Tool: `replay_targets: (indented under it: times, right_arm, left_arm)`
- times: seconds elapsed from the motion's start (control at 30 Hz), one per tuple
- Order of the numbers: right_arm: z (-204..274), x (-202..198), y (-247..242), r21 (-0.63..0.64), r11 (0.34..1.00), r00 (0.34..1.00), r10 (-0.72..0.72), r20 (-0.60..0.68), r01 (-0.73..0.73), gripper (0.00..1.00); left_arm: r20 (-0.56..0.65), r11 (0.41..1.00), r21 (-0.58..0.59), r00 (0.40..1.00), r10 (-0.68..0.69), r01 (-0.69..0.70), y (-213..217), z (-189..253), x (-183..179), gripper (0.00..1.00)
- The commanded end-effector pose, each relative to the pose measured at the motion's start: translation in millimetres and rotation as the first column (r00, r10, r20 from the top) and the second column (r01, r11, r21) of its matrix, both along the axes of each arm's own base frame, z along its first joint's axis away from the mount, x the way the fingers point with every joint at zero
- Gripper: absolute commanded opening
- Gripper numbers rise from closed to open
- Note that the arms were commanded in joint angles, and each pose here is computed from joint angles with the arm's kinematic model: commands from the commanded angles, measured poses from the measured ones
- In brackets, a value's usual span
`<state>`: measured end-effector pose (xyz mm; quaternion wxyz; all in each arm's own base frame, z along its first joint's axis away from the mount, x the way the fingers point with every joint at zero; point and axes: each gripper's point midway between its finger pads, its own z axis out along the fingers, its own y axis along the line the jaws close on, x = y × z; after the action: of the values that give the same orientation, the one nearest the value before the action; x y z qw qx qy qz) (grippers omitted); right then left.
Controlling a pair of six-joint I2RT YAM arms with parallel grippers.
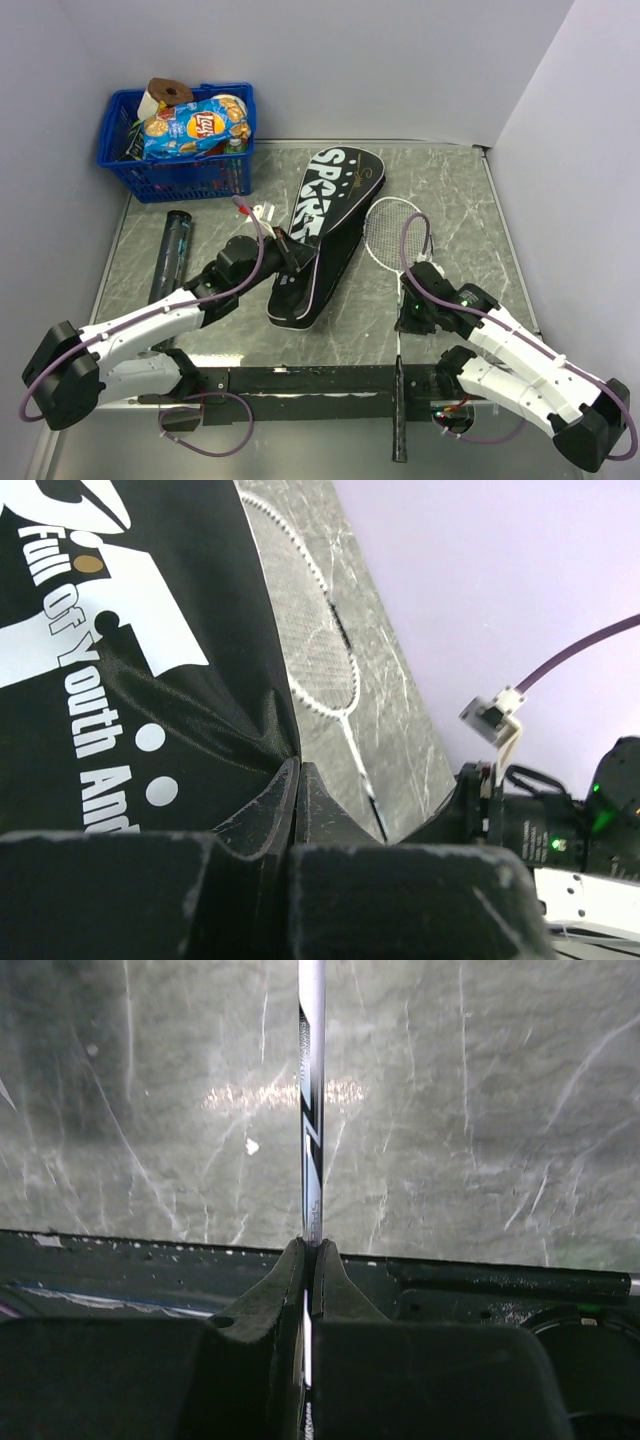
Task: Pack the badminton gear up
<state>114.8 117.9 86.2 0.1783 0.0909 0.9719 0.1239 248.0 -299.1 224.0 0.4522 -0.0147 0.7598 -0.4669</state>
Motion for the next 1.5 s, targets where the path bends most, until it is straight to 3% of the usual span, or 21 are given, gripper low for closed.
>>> replay_targets:
  times: [0.0,0.27,0.73,0.97,1.23,1.47]
  right_arm:
    - [4.3,-1.9,13.6,0.036,0.999,1.0,0.029,0.001,-0.029,0.0]
    - [22.5,11.6,50.5,0.062,0.99,0.992,0.122,0.027,-0.123,0.0]
    - [38.5,52.8,96.2,-0.029,0.979,0.977,0.201,0.068,-0.199,0.0]
    - [22.3,118.6,107.8,-0.09,0.988,0.985,0.138,0.101,-0.129,0.0]
    - [7.4,197.8,112.0,-0.031,0.998,0.972,-0.046,0.228,0.055,0.0]
    - [-15.0,248.7,145.2,0.019,0.998,0.962,-0.067,0.264,0.064,0.0]
  left_arm:
    - [0.083,0.997,-0.074,0.996,-0.009,0.015,-7.9,40.3,6.1,0.01]
    - [0.058,0.997,-0.061,0.998,-0.035,0.039,-4.5,17.3,-4.2,0.01]
    - [0.03,0.994,-0.048,0.995,-0.093,0.094,-1.3,-12.1,-21.9,0.01]
    - [0.005,0.988,-0.06,0.99,-0.141,0.141,-1.2,-27.4,-41.2,0.01]
    - [-0.062,0.976,-0.105,0.978,-0.199,0.192,-7.8,-46.1,-63.5,0.01]
    - [-0.118,0.967,-0.115,0.963,-0.241,0.227,-20.3,-62.8,-77.0,0.01]
